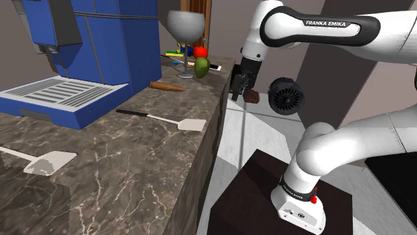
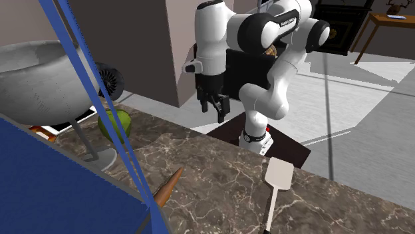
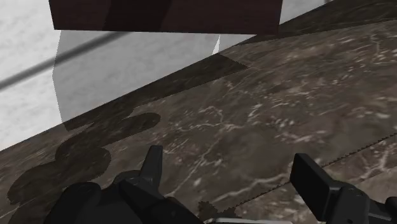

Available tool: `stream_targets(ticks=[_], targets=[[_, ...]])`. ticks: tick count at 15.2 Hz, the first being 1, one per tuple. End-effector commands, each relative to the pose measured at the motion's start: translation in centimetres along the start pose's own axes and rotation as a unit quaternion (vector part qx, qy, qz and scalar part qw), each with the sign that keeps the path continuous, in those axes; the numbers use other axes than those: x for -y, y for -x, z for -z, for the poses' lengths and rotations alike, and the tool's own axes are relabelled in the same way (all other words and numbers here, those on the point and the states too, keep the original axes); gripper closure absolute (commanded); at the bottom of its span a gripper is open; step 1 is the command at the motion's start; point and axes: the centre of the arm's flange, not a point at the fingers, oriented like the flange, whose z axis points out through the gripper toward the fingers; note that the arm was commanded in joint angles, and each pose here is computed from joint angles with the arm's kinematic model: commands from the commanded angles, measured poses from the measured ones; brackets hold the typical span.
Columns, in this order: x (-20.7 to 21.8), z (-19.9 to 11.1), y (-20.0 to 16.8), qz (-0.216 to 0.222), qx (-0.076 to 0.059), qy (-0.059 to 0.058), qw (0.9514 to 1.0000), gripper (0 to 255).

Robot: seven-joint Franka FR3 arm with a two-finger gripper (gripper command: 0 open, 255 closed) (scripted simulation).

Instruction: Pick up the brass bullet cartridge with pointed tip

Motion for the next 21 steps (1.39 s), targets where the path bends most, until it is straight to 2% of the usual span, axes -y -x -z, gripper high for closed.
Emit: stream_targets(ticks=[1,6,11,16,21], targets=[[0.0,0.0,0.0,0.0,0.0,0.0,1.0,0],[2.8,0.5,-6.3,0.054,0.006,0.016,0.9984,0],[6.3,0.8,-12.3,0.108,0.012,0.033,0.9936,0],[10.4,0.9,-17.9,0.161,0.018,0.049,0.9855,0],[15.1,0.8,-23.0,0.214,0.024,0.065,0.9743,0]])
